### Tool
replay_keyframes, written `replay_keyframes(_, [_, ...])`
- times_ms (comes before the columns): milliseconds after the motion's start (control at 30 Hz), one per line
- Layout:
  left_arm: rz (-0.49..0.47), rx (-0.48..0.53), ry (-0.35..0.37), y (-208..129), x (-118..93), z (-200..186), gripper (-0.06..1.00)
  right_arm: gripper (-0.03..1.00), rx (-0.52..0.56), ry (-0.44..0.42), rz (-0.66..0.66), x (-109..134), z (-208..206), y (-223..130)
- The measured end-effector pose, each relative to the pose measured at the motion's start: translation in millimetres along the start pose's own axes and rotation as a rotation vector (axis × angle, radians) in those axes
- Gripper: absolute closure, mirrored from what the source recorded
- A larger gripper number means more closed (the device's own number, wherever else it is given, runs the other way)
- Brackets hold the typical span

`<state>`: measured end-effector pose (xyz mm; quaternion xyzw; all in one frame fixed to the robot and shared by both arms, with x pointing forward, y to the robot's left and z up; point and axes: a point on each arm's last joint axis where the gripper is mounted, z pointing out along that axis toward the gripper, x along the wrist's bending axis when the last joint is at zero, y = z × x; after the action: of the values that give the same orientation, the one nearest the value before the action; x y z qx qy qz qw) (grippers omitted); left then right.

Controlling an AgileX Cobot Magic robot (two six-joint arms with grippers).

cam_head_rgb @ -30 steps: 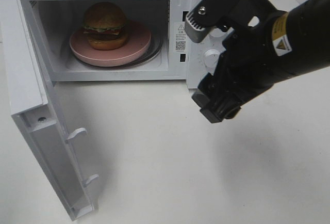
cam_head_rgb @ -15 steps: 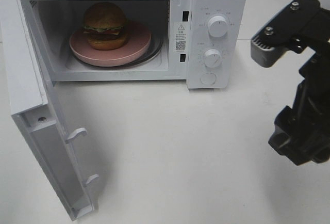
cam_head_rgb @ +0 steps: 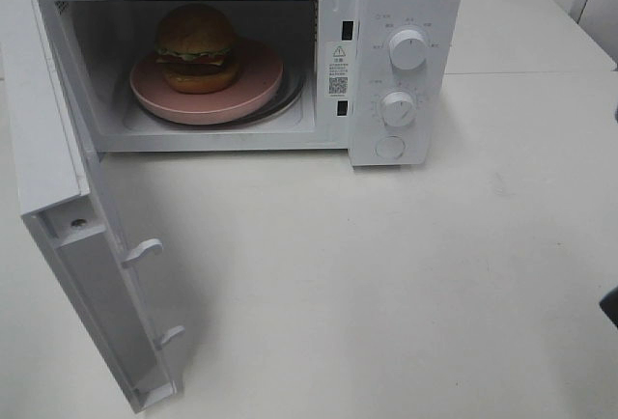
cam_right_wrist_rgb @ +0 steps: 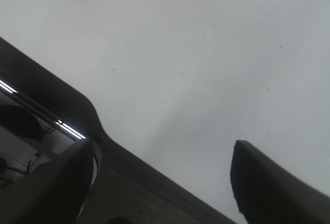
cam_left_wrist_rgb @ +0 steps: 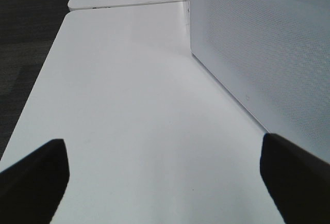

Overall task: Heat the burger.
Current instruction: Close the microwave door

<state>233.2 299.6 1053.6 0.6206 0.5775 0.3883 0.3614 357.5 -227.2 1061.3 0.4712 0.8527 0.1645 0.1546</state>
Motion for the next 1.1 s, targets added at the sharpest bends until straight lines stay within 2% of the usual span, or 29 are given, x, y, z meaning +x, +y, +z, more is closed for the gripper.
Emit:
replay_keyframes(167, [0.000, 0.000, 0.000, 0.0, 0.0, 0.0, 0.02, 0.24, -0.022, -0.063, 0.181, -20.6, 0.8, -29.2])
replay_keyframes(200, [0.000, 0.000, 0.000, 0.0, 0.0, 0.0, 0.02, 0.24, -0.022, -0.063, 0.181, -20.6, 0.8, -29.2])
replay_keyframes(333, [0.000, 0.000, 0.000, 0.0, 0.0, 0.0, 0.02, 0.24, -0.138, -0.111, 0.314, -28.1, -9.6, -52.0])
replay_keyframes(467, [0.000, 0.000, 0.000, 0.0, 0.0, 0.0, 0.02, 0.24, -0.202, -0.146, 0.371, -29.0, -15.0, -66.4])
replay_keyframes(500, [0.000, 0.000, 0.000, 0.0, 0.0, 0.0, 0.02, 0.24, -0.263, -0.172, 0.400, -28.5, -20.7, -75.3])
replay_keyframes(533, [0.000, 0.000, 0.000, 0.0, 0.0, 0.0, 0.02, 0.24, -0.263, -0.172, 0.400, -28.5, -20.7, -75.3])
replay_keyframes(667, [0.000, 0.000, 0.000, 0.0, 0.0, 0.0, 0.02, 0.24, -0.400, -0.234, 0.459, -24.8, -36.1, -94.1])
replay_keyframes(733, [0.000, 0.000, 0.000, 0.0, 0.0, 0.0, 0.02, 0.24, -0.422, -0.246, 0.468, -23.8, -38.2, -97.7])
replay_keyframes(833, [0.000, 0.000, 0.000, 0.0, 0.0, 0.0, 0.02, 0.24, -0.541, -0.309, 0.508, -16.9, -49.7, -114.6])
replay_keyframes(900, [0.000, 0.000, 0.000, 0.0, 0.0, 0.0, 0.02, 0.24, -0.564, -0.317, 0.511, -15.2, -51.5, -117.7])
replay_keyframes(933, [0.000, 0.000, 0.000, 0.0, 0.0, 0.0, 0.02, 0.24, -0.621, -0.328, 0.511, -10.6, -56.0, -124.6])
replay_keyframes(1100, [0.000, 0.000, 0.000, 0.0, 0.0, 0.0, 0.02, 0.24, -0.679, -0.337, 0.488, -4.5, -60.1, -132.2])
